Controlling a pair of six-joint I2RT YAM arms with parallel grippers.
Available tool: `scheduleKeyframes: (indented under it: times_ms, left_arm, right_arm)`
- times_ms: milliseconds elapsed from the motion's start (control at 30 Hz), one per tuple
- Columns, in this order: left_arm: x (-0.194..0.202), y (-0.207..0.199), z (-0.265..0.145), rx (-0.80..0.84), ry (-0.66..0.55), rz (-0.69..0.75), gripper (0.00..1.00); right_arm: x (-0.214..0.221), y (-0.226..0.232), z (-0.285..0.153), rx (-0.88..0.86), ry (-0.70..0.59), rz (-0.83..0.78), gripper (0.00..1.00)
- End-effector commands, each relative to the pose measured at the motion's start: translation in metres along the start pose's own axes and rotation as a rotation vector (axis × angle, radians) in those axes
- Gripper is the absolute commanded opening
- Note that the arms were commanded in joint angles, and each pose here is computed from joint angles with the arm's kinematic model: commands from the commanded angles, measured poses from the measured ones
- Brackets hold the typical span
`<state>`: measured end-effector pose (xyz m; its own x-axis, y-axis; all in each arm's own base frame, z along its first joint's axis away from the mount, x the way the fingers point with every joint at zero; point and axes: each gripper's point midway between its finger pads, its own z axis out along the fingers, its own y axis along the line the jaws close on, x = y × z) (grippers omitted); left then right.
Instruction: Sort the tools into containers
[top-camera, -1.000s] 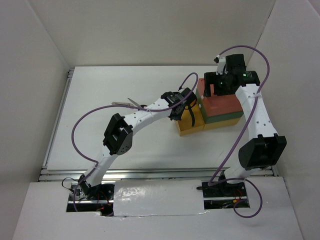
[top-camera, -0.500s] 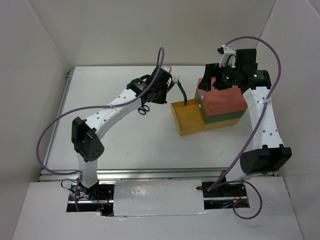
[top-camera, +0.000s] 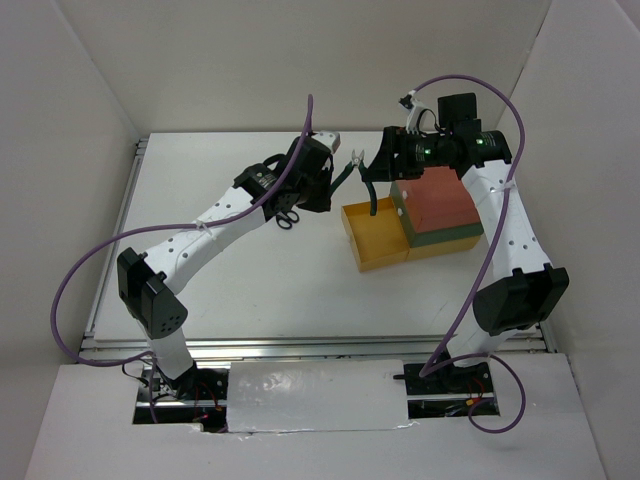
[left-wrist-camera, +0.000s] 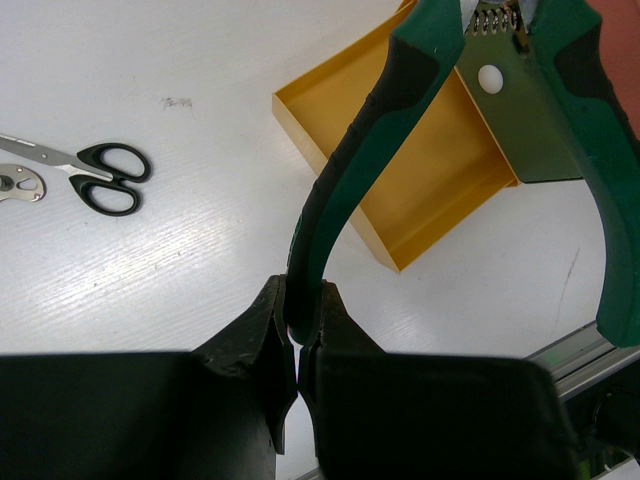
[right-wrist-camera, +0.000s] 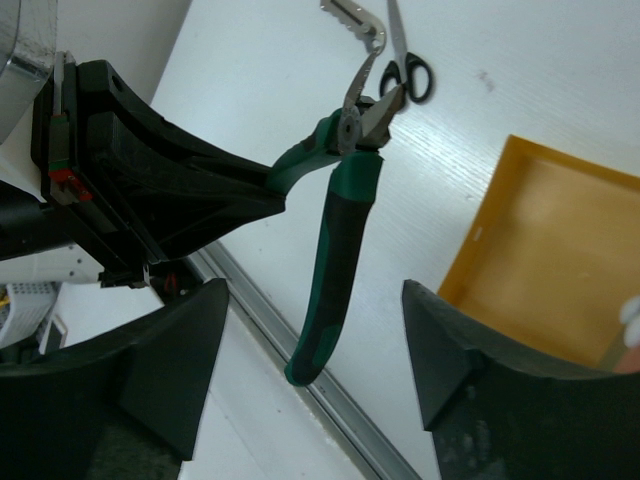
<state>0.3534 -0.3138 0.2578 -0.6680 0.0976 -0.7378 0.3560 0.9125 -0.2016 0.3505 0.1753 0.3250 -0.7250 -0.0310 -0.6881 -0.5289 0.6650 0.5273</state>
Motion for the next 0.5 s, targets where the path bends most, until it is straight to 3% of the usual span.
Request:
scheduleKeyframes:
  times_ms: [0, 233, 367, 400, 433, 467]
  left_arm:
    - [-0.04, -0.018, -0.023, 0.089, -0.142, -0.035, 0.11]
    - [-0.047, -0.018, -0.03, 0.116, -0.168, -0.06, 0.1]
    - [-0.047, -0.017, -0.032, 0.14, -0.158, -0.083, 0.13]
    - [-0.046, -0.009, -0.033, 0.126, -0.146, -0.1, 0.34]
    - [-0.047, -0.006, -0.034, 0.127, -0.142, -0.111, 0.45]
    - [-0.046, -0.003, -0.034, 0.134, -0.135, -0.123, 0.52]
  right_arm:
    - [0.006, 0.016, 0.013, -0.109, 0.03, 0.028, 0.74]
    - [0.022, 0.008, 0.029, -0.135, 0.097, 0.073, 0.57]
    - [0.022, 0.012, 0.029, -0.18, 0.099, 0.072, 0.25]
    - [0.021, 0.012, 0.028, -0.187, 0.095, 0.069, 0.17]
    - [0.018, 0.014, 0.026, -0.191, 0.088, 0.065, 0.0]
    - [0.019, 0.016, 0.025, -0.204, 0.091, 0.067, 0.0]
